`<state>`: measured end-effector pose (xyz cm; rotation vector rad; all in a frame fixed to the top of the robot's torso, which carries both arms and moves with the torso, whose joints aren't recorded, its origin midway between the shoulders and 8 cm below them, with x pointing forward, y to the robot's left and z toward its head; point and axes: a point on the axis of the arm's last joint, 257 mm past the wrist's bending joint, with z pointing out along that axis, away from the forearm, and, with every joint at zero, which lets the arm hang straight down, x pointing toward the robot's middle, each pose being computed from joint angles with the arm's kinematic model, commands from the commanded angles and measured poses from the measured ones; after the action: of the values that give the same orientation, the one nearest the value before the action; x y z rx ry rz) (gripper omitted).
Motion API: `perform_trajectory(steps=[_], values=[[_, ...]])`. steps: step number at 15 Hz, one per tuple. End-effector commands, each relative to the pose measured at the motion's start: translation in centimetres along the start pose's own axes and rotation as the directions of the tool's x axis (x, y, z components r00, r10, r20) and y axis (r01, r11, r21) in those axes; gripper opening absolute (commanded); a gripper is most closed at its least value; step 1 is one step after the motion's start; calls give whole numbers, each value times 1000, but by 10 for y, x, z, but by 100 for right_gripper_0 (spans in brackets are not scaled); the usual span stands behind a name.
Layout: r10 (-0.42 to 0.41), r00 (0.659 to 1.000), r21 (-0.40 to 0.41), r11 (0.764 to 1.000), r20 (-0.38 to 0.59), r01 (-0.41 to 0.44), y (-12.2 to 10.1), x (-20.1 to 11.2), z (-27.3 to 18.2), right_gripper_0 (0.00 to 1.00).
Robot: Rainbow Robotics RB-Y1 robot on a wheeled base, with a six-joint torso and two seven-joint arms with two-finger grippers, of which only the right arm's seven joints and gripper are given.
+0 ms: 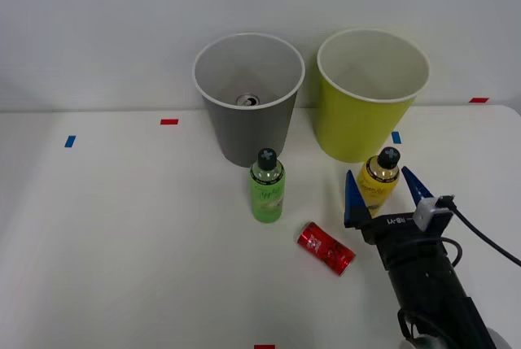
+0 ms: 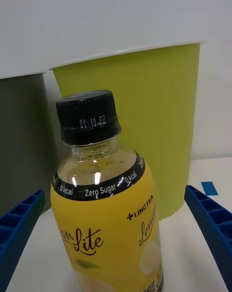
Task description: Put cans in the gray bin, plastic bottles in the light green bin
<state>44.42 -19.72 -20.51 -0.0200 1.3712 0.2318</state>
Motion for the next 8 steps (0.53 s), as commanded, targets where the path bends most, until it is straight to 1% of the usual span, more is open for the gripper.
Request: perform_trajectory(steps=[1,8], values=[[-4,1000,-5,1000,-8,4,1,1,4,100],[-8,1000,-11,1000,-30,8,6,3,15,100]])
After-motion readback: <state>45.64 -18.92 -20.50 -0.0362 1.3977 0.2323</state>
